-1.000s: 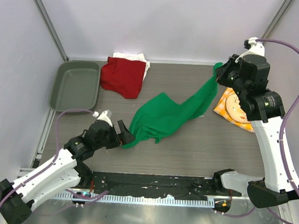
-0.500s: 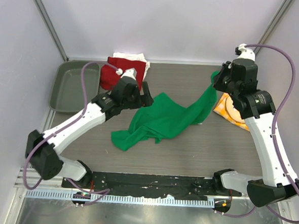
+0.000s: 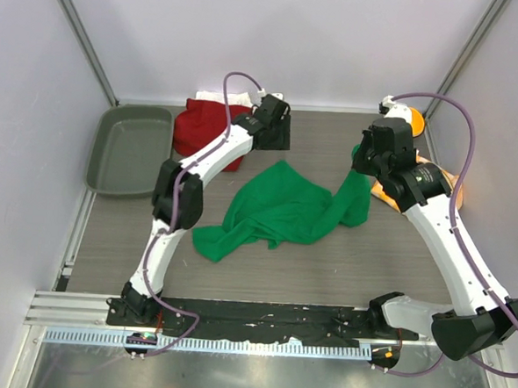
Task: Fold and stack the t-shirts
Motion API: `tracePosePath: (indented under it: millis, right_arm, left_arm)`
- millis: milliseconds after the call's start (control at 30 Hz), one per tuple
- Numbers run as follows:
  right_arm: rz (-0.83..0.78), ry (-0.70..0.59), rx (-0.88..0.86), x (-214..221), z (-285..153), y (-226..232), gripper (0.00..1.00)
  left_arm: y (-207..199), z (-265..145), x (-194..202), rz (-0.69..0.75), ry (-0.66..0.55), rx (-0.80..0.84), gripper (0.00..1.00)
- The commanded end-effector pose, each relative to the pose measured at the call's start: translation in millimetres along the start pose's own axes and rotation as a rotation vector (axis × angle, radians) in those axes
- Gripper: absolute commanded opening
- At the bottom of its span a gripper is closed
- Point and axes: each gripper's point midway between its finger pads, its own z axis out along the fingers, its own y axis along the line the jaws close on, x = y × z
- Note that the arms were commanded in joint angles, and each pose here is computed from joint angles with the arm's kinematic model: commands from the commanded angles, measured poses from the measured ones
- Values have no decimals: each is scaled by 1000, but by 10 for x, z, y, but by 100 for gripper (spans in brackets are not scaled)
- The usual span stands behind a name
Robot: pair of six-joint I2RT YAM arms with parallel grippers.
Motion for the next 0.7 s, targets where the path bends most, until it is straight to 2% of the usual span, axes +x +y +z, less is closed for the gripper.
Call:
tracePosePath:
  millis: [0,33,67,267,467,667]
  right_arm:
    - [34,-97,-20,-217,-67,54,1]
    - [31,-93,-19,-199,-49,58,1]
    - [32,-94,-22,-201,-42,62,1]
    - [17,-84,-25,-158,11,78,1]
    - [16,-75,-24,-131,71,95,1]
    - [15,-80,-18,-134,45,71,1]
  left_arm:
    - [171,364,86,110,82,-52,56]
    - [137,394,-16,113,58,-43,55]
    - [207,586,144,126,98,-58,55]
    - [385,857,294,157,139,-76,56]
    - [394,906,452,161,171,-40,56]
    - [217,723,293,150,119,43,57]
